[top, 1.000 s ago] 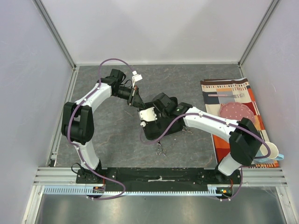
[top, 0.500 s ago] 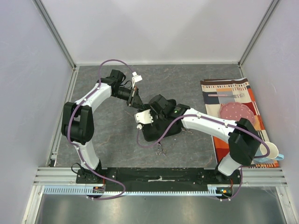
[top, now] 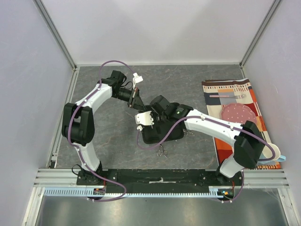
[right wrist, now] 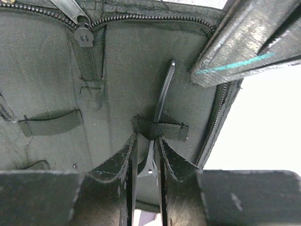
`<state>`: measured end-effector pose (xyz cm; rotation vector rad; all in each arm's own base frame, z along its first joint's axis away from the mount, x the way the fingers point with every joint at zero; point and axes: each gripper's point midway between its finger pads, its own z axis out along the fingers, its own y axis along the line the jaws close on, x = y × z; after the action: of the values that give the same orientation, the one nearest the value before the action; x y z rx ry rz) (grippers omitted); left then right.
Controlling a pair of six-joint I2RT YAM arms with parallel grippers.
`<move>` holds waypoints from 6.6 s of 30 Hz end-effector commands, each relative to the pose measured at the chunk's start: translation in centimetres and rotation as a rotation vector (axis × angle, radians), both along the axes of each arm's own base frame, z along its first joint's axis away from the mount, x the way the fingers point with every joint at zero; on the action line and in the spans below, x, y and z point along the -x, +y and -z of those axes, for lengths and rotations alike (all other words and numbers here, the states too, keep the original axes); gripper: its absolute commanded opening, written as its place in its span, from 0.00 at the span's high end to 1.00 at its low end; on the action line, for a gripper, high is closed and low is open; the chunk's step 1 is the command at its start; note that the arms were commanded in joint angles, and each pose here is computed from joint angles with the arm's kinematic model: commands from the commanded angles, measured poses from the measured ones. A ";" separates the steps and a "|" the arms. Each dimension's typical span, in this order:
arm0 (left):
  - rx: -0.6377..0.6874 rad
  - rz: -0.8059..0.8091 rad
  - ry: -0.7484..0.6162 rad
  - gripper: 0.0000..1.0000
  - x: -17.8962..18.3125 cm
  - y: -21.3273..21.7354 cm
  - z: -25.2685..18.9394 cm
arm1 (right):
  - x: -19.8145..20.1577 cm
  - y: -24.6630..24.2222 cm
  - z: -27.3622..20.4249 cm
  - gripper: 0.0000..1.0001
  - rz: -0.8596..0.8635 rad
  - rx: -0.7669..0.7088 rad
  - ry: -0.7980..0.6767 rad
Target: Sort the hair-cutting tools
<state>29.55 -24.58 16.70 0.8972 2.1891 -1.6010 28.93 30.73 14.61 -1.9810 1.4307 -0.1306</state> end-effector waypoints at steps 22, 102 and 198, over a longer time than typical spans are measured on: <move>-0.006 -0.508 -0.255 0.98 -8.6 2.5 -3.2 | -0.4 -5.9 -13.0 0.02 0.800 -0.687 -0.050; -0.175 -1.585 0.016 0.53 -1.9 16.7 9.3 | -2.7 1.6 2.1 1.00 0.947 -0.600 0.284; -0.040 -1.423 -0.052 0.98 -3.6 18.8 7.7 | 11.0 8.4 5.6 1.00 0.771 -0.597 0.876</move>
<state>32.95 -6.73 8.35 -0.5487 1.9547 -0.8290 19.66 37.47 9.61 -0.8888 2.3371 0.7412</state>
